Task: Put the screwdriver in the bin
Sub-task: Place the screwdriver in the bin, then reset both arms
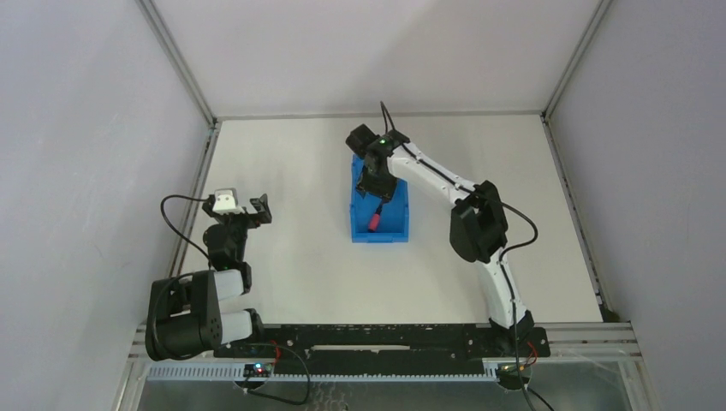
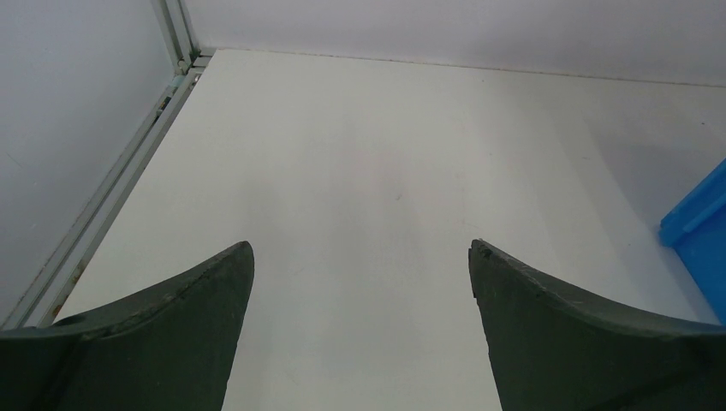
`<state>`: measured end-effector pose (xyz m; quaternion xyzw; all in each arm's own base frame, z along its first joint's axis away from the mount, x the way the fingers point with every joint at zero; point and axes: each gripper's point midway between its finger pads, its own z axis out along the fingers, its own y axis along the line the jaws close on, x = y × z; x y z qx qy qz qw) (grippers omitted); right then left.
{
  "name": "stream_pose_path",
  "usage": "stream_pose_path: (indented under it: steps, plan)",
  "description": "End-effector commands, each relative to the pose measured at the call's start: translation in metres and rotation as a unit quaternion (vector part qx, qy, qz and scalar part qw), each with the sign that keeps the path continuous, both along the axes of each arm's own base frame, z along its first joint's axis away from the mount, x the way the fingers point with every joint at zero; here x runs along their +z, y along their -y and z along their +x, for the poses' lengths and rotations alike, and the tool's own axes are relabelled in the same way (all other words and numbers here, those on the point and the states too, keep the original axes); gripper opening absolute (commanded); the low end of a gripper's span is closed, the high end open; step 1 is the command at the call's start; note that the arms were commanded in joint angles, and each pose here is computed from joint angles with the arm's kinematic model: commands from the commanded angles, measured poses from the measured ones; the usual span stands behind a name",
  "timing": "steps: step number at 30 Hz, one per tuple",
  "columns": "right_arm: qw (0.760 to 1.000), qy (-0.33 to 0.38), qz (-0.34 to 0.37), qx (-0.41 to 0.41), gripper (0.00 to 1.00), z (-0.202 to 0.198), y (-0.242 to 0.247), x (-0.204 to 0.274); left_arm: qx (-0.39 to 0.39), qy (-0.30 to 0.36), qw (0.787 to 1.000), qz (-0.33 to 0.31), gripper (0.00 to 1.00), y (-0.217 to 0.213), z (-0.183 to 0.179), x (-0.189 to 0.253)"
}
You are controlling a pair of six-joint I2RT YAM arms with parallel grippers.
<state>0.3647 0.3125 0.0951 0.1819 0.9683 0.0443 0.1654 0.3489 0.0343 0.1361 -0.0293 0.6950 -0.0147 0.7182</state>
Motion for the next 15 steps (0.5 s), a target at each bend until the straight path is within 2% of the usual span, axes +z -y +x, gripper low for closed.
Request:
stream_pose_path:
  steps: [1, 9, 15]
  plan:
    - [0.998, 0.059, 0.018, 0.010, 0.60, 0.004, 0.004, 0.065, -0.002, 0.016, 1.000, 0.011, 1.00, 0.000, -0.003, 0.006]
    - [0.990, 0.135, 0.004, 0.050, 0.63, 0.005, 0.028, 0.133, -0.001, 0.017, 1.000, 0.011, 1.00, -0.001, -0.003, 0.006]
    - [0.979, 0.191, -0.020, 0.071, 0.70, 0.004, 0.068, 0.178, -0.001, 0.016, 1.000, 0.011, 1.00, -0.001, -0.003, 0.006]
